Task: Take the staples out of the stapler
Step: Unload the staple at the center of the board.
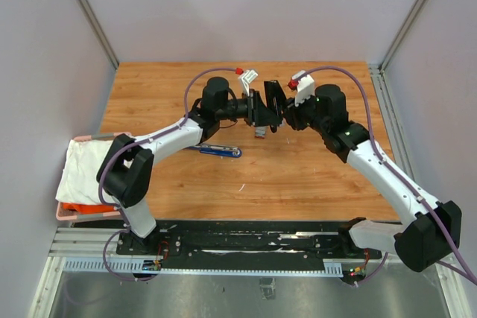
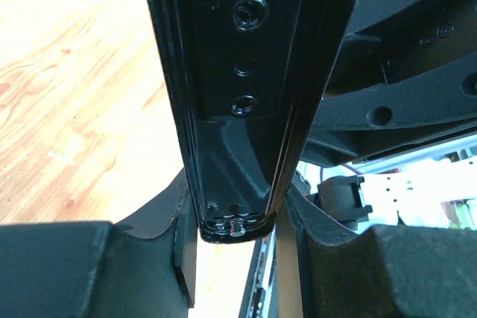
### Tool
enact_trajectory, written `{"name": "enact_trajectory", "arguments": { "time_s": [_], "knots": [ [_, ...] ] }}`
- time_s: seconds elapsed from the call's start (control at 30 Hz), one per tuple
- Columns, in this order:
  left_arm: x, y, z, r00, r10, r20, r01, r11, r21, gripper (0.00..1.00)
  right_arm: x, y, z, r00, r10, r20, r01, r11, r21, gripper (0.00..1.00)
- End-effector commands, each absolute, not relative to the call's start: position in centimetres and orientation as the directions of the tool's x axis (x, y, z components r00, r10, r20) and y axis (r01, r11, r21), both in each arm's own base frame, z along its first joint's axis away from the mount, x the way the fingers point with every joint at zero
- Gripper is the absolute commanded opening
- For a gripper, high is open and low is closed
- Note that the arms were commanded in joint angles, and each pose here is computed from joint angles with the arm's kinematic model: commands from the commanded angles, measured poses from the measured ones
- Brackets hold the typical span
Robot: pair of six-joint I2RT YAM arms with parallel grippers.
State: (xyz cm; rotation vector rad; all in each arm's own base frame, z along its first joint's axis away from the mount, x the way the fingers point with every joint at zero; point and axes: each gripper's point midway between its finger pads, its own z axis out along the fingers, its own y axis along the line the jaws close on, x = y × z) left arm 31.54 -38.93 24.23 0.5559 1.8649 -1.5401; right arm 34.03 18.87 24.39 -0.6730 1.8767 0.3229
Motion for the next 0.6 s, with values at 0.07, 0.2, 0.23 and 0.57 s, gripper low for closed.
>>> {"name": "enact_trajectory", "arguments": {
  "time_s": [0.07, 0.2, 0.23, 0.57],
  "knots": [
    [31.9, -38.8, 24.4, -0.653, -0.047, -0.756, 0.725, 0.250, -0.642, 0.01, 34.4, 18.7, 28.1, -0.087, -0.331, -0.940, -0.598, 0.772, -0.216, 0.01],
    [31.8, -38.4, 24.2, -0.628, -0.015, -0.778, 0.747, 0.270, -0.607, 0.00, 34.5, 18.0, 28.1, -0.034, -0.403, -0.915, -0.590, 0.746, -0.307, 0.11],
    [31.8, -38.2, 24.1, -0.620, -0.005, -0.785, 0.753, 0.276, -0.597, 0.00, 34.6, 17.8, 28.0, -0.025, -0.415, -0.910, -0.586, 0.743, -0.323, 0.15],
    [31.2, -35.9, 23.7, -0.489, 0.149, -0.859, 0.849, 0.308, -0.430, 0.00, 34.8, 16.7, 27.3, 0.039, -0.489, -0.871, -0.609, 0.680, -0.409, 0.17]
  ]
}}
